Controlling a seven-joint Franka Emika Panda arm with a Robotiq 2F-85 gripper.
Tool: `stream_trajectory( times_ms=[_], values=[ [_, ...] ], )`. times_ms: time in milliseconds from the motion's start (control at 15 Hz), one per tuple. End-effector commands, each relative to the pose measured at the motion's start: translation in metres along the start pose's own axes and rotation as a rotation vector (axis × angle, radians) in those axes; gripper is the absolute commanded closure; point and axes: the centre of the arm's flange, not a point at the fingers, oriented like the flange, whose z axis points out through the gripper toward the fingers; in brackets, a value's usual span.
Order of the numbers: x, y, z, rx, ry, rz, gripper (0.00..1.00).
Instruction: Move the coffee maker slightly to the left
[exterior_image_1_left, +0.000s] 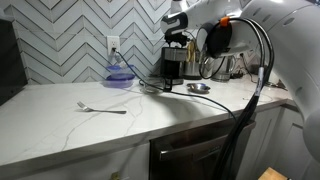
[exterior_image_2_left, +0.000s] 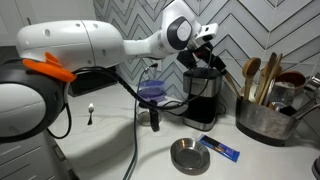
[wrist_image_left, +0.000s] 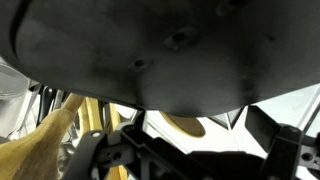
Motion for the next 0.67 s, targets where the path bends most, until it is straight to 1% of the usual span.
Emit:
stream_trajectory(
  times_ms=[0,133,333,467,600],
  values=[
    [0.022,-0.024,0.0237,0.012,-0.016,0.085,0.0],
    [0.0221,-0.0248,0.0248,-0.001,-0.014,0.129,0.0],
    [0.0225,-0.026,0.0242,0.003,-0.008,0.184,0.0],
    [0.0203,-0.0266,0.0252,-0.016,0.005,0.175,0.0],
    [0.0179,-0.0275,0.0262,-0.045,0.019,0.138,0.0]
  ],
)
